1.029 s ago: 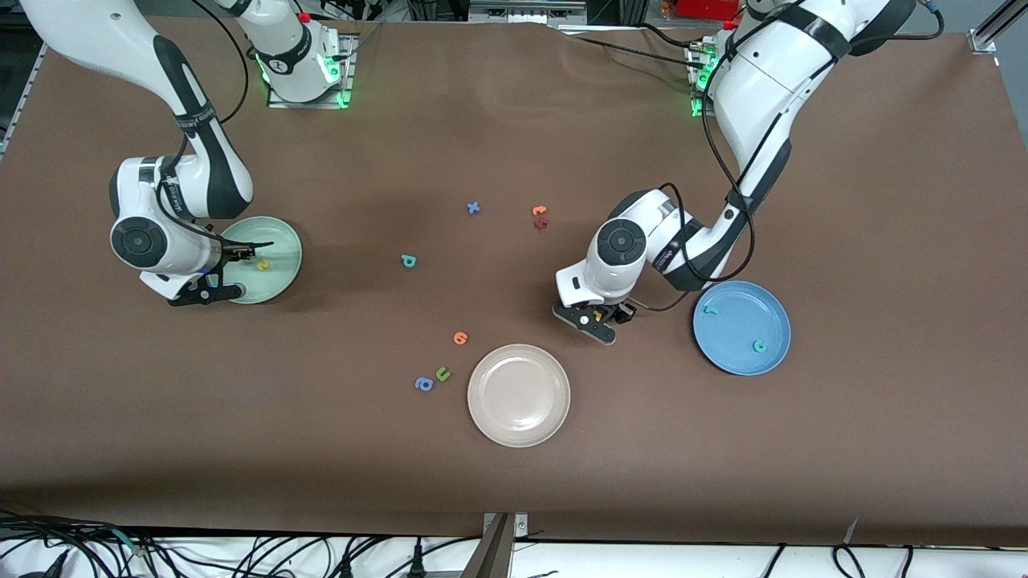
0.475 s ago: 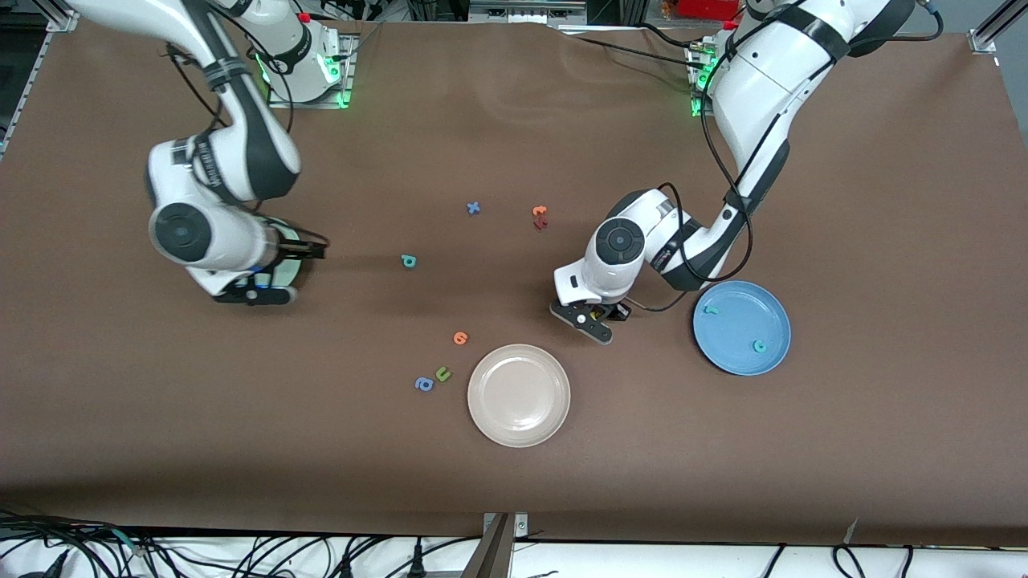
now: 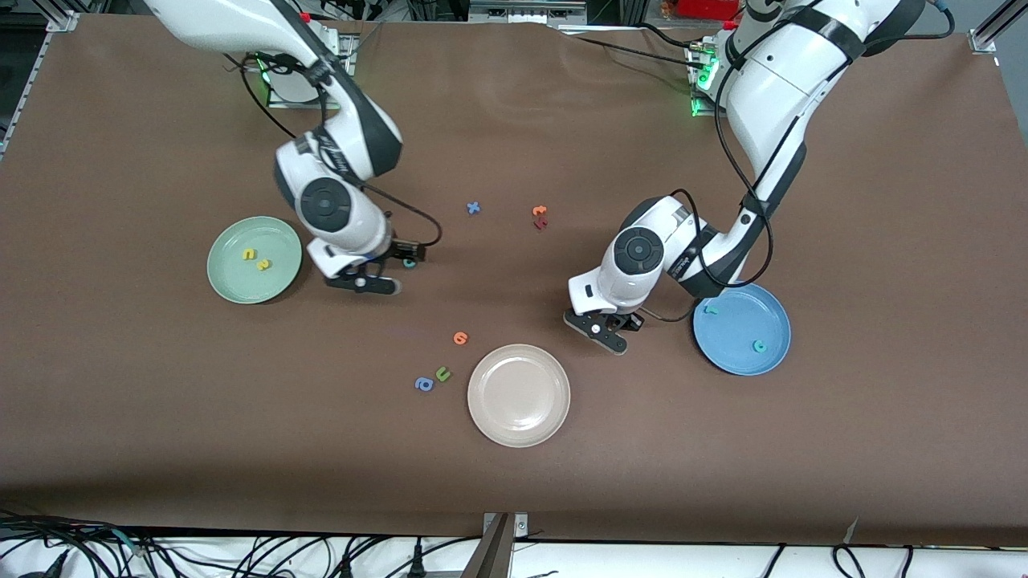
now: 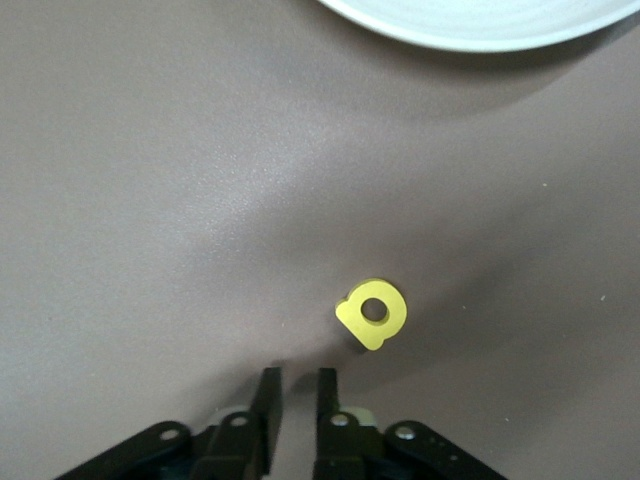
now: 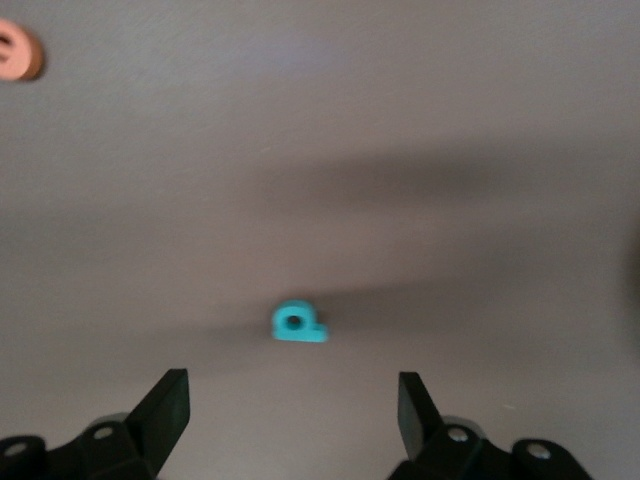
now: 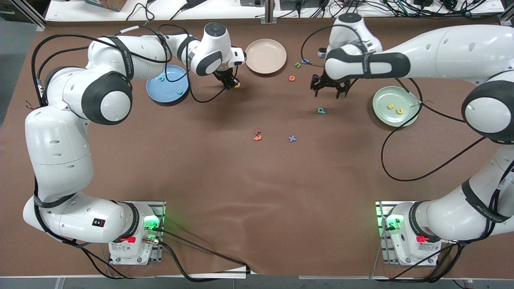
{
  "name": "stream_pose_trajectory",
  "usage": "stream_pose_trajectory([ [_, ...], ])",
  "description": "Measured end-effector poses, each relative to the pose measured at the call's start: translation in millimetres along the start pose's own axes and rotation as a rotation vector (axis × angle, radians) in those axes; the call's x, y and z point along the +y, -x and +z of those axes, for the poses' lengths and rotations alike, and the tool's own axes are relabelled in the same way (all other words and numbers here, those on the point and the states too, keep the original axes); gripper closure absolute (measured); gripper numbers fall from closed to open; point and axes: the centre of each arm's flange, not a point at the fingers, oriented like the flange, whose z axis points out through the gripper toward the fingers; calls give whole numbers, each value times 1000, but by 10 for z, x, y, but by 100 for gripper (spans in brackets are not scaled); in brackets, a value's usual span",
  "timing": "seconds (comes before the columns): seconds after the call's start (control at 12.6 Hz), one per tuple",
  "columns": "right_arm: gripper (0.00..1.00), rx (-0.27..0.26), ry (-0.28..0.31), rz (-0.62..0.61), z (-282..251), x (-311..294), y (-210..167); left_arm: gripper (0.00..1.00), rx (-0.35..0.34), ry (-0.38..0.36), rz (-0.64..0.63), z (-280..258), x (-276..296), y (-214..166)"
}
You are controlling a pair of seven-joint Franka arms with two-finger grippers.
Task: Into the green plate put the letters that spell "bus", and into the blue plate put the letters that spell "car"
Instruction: 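Grasp the teal a with the right gripper while the left gripper grasps the D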
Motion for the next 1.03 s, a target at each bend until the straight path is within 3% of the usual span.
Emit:
stream_pose_trajectory([
  [0.16,9,-2,-13,-5,252,-43,0,54,10,46,-44,-77,19,-55],
  [0.24,17,5,-11,-10,352,-12,-5,51,23,60,-62,-141,36,-103],
  [0.32,17,19,4,-31,438,17,1,52,27,70,-83,-171,63,-126],
  [0.48,28,35,37,-71,548,45,30,52,18,76,-114,-129,134,-120],
  [1.03,28,22,47,-92,752,99,162,48,24,86,-223,-37,136,-233],
])
